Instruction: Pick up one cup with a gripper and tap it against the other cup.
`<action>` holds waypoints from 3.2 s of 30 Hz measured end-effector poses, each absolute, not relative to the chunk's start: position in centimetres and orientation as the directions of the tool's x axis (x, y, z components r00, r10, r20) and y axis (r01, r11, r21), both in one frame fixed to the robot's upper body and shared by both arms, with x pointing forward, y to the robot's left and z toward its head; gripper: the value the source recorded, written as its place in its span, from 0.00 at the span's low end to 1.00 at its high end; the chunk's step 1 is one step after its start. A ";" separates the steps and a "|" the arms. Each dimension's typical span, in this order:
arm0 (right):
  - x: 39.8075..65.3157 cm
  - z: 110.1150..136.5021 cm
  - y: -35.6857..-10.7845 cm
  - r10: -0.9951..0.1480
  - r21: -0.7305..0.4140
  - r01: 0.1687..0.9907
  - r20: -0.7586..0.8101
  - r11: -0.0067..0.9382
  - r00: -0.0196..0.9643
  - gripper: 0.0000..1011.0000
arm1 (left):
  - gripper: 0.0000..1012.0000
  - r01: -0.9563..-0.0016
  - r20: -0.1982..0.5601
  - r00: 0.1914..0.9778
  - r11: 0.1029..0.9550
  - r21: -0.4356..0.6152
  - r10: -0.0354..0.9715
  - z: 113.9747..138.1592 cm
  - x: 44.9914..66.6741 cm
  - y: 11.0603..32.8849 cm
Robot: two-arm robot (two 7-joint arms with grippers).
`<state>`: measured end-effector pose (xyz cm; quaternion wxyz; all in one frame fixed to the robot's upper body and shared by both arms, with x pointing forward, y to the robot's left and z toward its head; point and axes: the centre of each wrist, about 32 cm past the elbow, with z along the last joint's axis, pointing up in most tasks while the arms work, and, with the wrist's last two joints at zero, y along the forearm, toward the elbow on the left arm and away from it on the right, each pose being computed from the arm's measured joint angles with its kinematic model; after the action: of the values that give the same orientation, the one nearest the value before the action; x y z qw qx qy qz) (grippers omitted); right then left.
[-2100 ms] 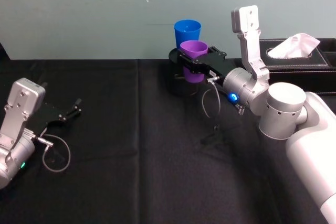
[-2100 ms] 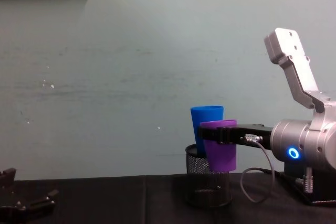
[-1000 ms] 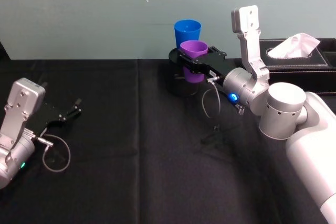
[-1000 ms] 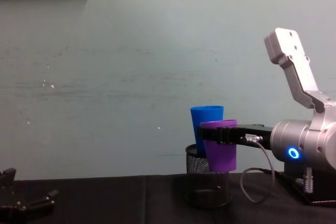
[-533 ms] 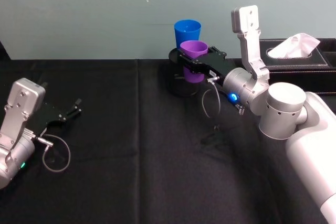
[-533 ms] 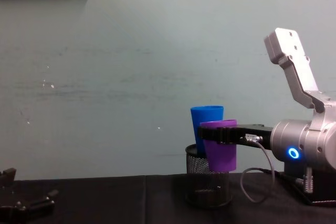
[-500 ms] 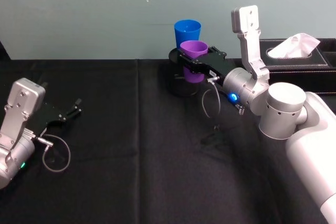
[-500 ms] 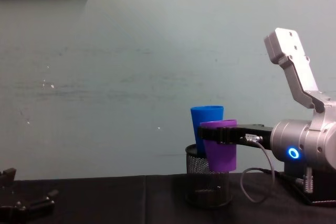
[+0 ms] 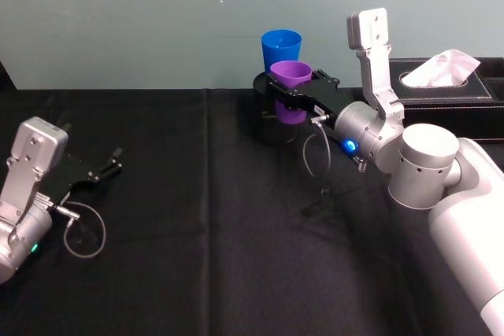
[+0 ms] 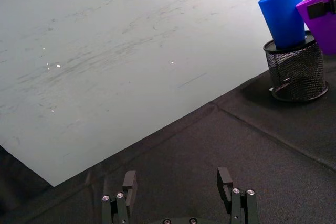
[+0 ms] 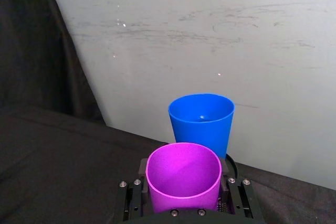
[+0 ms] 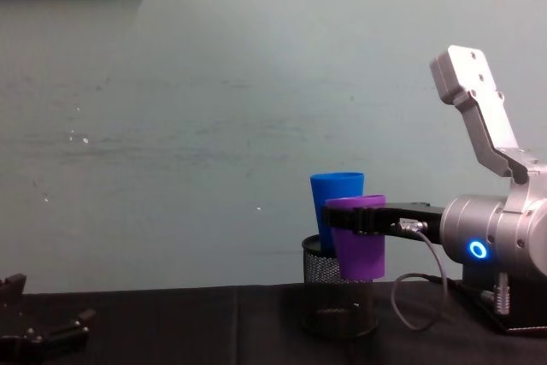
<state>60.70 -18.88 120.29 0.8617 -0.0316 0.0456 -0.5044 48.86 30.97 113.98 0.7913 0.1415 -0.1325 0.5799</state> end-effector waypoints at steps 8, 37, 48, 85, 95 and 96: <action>60.7 120.3 -18.9 -0.872 -0.100 0.866 -0.047 0.489 0.487 0.72 | 0.99 -0.955 0.374 0.292 0.287 0.070 0.880 114.0 48.9 31.0; 60.7 120.3 -18.9 -0.872 -0.100 0.866 -0.047 0.489 0.487 0.72 | 0.99 -0.955 0.374 0.292 0.287 0.070 0.880 114.0 48.9 31.0; 60.7 120.3 -18.9 -0.872 -0.100 0.866 -0.047 0.489 0.487 0.72 | 0.99 -0.955 0.374 0.292 0.287 0.070 0.880 114.0 48.9 31.0; 60.7 120.3 -18.9 -0.872 -0.100 0.866 -0.047 0.489 0.487 0.72 | 0.99 -0.955 0.374 0.292 0.287 0.070 0.880 114.0 48.9 31.0; 60.7 120.3 -18.9 -0.872 -0.100 0.866 -0.047 0.489 0.487 0.72 | 0.99 -0.955 0.374 0.292 0.287 0.070 0.880 114.0 48.9 31.0; 60.7 120.3 -18.9 -0.872 -0.100 0.866 -0.047 0.489 0.487 0.72 | 0.99 -0.955 0.374 0.292 0.287 0.070 0.880 114.0 48.9 31.0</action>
<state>60.70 -18.88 120.29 0.8617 -0.0316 0.0455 -0.5044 48.86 30.97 113.98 0.7913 0.1415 -0.1325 0.5799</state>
